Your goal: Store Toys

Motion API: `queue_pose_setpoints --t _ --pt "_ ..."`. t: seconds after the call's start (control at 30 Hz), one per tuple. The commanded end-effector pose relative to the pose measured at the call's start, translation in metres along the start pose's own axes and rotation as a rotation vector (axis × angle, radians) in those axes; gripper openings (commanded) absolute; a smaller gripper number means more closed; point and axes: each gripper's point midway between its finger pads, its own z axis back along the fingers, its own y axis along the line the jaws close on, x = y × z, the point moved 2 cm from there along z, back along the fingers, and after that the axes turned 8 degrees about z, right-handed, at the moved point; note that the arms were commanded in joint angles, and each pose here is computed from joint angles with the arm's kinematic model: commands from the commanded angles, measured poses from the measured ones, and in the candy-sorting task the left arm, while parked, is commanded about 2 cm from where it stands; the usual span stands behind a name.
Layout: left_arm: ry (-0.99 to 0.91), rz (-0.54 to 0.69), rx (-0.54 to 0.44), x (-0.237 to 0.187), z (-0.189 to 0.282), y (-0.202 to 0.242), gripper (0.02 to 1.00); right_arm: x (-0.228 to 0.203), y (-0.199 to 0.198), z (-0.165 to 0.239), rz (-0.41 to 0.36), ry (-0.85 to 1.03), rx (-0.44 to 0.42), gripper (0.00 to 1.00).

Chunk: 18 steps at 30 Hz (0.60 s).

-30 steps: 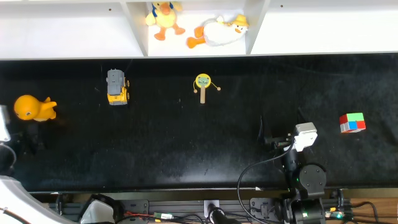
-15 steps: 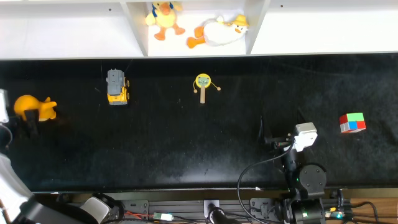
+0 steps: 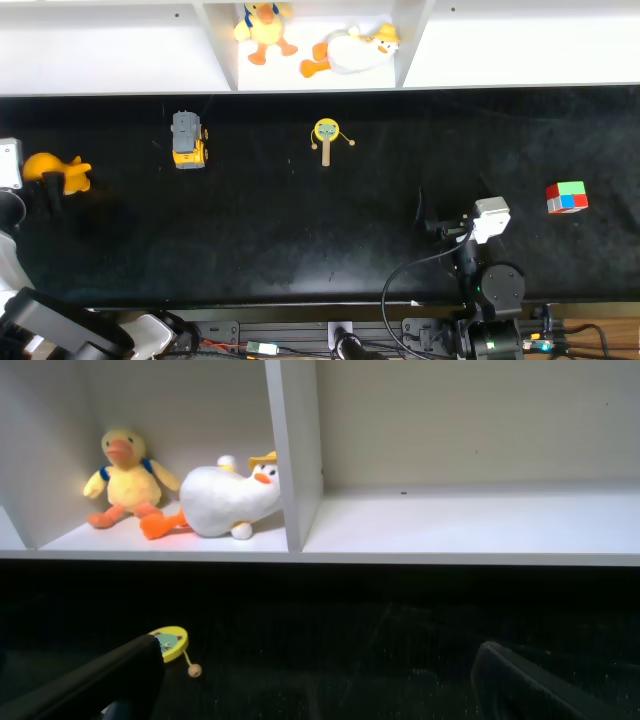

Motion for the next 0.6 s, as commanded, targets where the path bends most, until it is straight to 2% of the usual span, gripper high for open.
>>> queue_pose_setpoints --t 0.03,0.2,0.33,0.43,0.6 --pt "-0.020 -0.031 0.014 0.009 0.001 0.005 0.625 -0.004 0.001 0.000 0.003 0.004 0.005 0.996" --pt "-0.038 -0.037 0.012 0.013 0.001 0.005 0.336 -0.004 0.001 0.000 0.003 0.004 0.005 0.996" --pt "-0.068 -0.032 -0.027 0.018 0.004 -0.002 0.196 -0.004 0.001 0.000 0.003 0.004 0.005 0.993" --pt "-0.108 -0.016 -0.032 0.027 0.013 -0.005 0.121 -0.004 0.001 0.000 0.003 0.004 0.005 0.993" --pt "-0.184 0.006 -0.010 0.049 0.029 -0.009 0.084 -0.004 0.001 0.000 0.003 0.004 0.005 0.996"
